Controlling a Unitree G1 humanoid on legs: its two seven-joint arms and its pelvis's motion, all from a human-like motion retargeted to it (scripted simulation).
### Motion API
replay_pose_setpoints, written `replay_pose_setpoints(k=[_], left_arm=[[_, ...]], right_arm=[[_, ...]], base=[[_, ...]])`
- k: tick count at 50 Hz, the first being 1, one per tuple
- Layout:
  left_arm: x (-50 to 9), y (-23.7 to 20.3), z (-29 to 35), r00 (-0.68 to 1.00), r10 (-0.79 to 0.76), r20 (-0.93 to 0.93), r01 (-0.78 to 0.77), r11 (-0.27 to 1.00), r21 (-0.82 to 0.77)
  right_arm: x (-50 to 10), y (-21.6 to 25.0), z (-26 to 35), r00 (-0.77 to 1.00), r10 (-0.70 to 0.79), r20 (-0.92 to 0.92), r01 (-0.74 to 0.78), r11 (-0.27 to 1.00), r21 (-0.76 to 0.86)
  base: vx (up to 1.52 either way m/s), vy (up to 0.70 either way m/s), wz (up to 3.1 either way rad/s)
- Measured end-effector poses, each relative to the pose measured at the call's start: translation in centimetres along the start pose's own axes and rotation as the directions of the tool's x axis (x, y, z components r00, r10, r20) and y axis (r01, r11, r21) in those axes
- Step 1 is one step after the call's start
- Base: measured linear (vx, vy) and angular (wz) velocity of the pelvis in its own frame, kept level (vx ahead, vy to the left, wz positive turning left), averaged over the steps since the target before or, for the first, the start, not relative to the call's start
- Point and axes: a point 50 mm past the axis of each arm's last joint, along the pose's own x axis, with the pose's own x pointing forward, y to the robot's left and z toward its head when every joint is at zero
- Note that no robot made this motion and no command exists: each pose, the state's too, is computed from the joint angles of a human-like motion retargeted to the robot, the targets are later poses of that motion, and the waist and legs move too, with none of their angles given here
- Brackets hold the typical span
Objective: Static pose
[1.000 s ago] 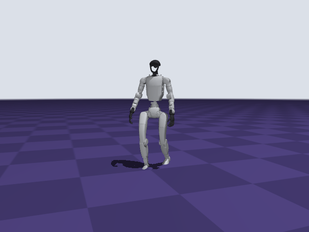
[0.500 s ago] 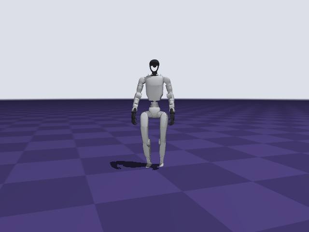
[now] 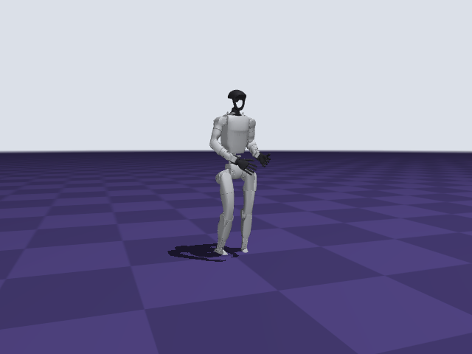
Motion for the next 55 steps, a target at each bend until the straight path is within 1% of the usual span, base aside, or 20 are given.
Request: replay_pose_setpoints(k=[3,6,11,16,22,25,30,40,46,55], left_arm=[[0.1,-1.7,2.2,0.995,-0.034,0.096,0.043,0.994,-0.097],[0.3,-3.2,4.4,0.980,-0.058,0.188,0.083,0.989,-0.125],[0.6,-5.5,8.5,0.923,-0.112,0.367,0.145,0.987,-0.063],[0.1,-8.5,12.5,0.810,-0.204,0.549,0.215,0.976,0.046],[-1.4,-11.8,15.7,0.635,-0.327,0.700,0.265,0.943,0.201],[-2.2,-13.2,16.3,0.559,-0.383,0.735,0.263,0.923,0.280],[-2.8,-13.9,16.0,0.514,-0.425,0.745,0.238,0.905,0.352],[-3.0,-13.1,14.9,0.529,-0.408,0.744,0.158,0.909,0.386],[-2.9,-12.3,14.2,0.553,-0.405,0.728,0.114,0.902,0.416],[-2.3,-10.3,12.8,0.643,-0.384,0.662,0.069,0.891,0.450]], right_arm=[[0.0,0.3,5.4,0.971,-0.013,0.238,-0.003,0.998,0.067],[-0.9,0.1,10.6,0.891,-0.057,0.450,-0.003,0.991,0.132],[-3.4,-0.6,17.6,0.691,-0.152,0.707,0.002,0.978,0.208],[-6.2,-1.2,21.8,0.494,-0.223,0.840,-0.004,0.966,0.259],[-8.8,-1.0,24.1,0.335,-0.243,0.910,-0.032,0.963,0.269],[-9.6,-0.7,24.5,0.294,-0.227,0.928,-0.031,0.969,0.247],[-9.9,-0.3,24.3,0.277,-0.222,0.935,-0.024,0.971,0.238],[-9.9,-0.1,23.9,0.245,-0.284,0.927,0.050,0.959,0.280],[-10.0,0.1,23.9,0.207,-0.297,0.932,0.100,0.954,0.282],[-9.4,0.4,23.6,0.196,-0.286,0.938,0.171,0.952,0.255]], base=[[-0.11,-0.10,2.11],[-0.13,-0.07,2.52],[-0.15,-0.03,2.22],[-0.14,-0.01,1.91],[-0.11,0.03,1.48],[-0.06,0.06,1.09],[-0.03,0.06,0.79],[0.04,0.05,0.52],[0.06,0.05,0.33],[0.06,0.08,0.26]])
